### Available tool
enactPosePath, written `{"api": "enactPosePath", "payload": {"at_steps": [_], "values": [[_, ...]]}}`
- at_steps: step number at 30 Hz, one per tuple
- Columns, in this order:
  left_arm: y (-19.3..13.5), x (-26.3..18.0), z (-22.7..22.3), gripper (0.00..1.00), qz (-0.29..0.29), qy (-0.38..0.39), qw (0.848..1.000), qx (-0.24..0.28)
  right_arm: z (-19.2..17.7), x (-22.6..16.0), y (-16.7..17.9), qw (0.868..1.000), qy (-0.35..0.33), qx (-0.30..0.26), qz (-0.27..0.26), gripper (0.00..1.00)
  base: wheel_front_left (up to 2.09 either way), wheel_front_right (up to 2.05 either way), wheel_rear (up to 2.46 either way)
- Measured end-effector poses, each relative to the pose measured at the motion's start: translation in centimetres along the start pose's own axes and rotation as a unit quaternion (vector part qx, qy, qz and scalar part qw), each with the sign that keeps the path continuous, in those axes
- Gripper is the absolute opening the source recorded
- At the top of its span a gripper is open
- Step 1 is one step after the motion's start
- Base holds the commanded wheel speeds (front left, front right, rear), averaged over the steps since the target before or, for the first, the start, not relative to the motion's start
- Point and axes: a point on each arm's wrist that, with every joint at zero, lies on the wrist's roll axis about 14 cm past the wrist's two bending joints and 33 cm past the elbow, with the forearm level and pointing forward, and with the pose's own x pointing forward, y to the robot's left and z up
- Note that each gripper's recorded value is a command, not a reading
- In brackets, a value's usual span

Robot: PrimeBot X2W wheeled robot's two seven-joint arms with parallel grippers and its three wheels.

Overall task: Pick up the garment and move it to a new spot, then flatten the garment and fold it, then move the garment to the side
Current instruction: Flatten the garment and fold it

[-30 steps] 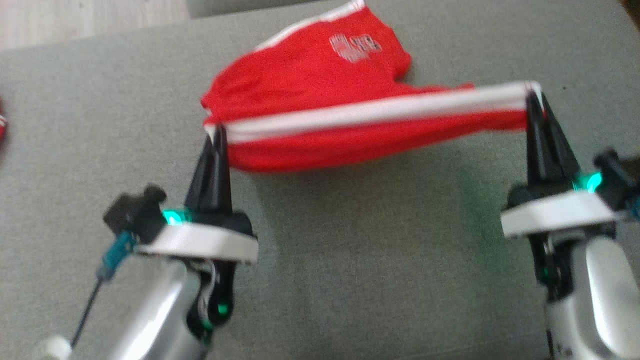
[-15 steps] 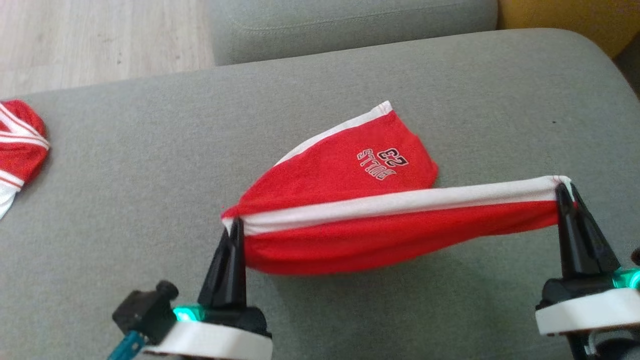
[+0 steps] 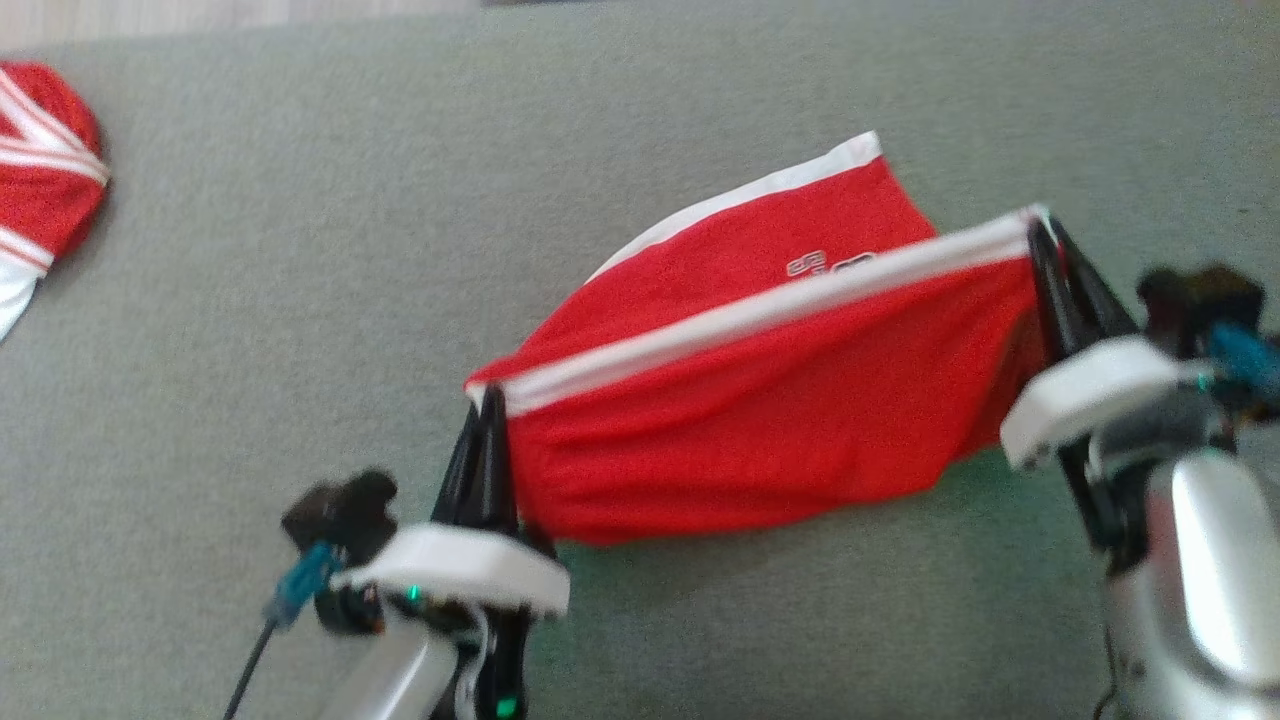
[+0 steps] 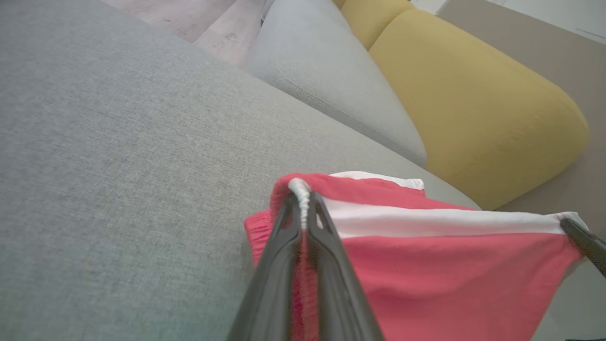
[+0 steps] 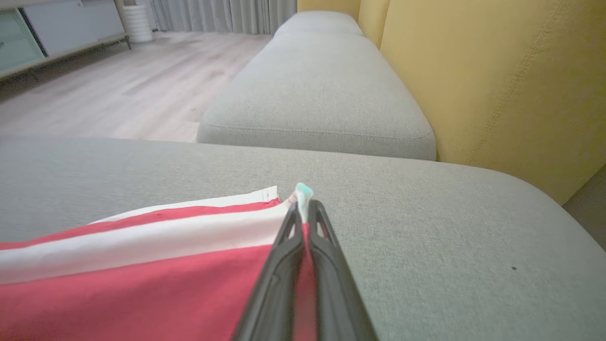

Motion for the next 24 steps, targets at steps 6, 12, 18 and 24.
{"api": "enactPosePath", "payload": {"at_steps": [6, 12, 18, 24], "values": [[2.4, 3.4, -0.2, 0.0, 0.038, 0.02, 0.999, 0.001, -1.5, 6.2, 1.5, 0.997, 0.054, -0.035, 0.039, 0.0, 0.0, 0.0, 0.0], [3.8, 5.4, 0.1, 0.0, 0.061, 0.025, 0.998, 0.01, -3.0, 10.3, 3.4, 0.992, 0.096, -0.045, 0.069, 0.0, 0.0, 0.0, 0.0], [4.7, 5.6, -0.3, 0.31, 0.077, 0.031, 0.996, 0.011, -4.0, 12.3, 4.4, 0.989, 0.115, -0.044, 0.08, 0.27, 0.0, 0.0, 0.0], [3.8, 5.6, -0.2, 1.0, 0.062, 0.03, 0.998, 0.015, -4.6, 12.5, 4.3, 0.989, 0.115, -0.043, 0.079, 1.0, 0.0, 0.0, 0.0]]}}
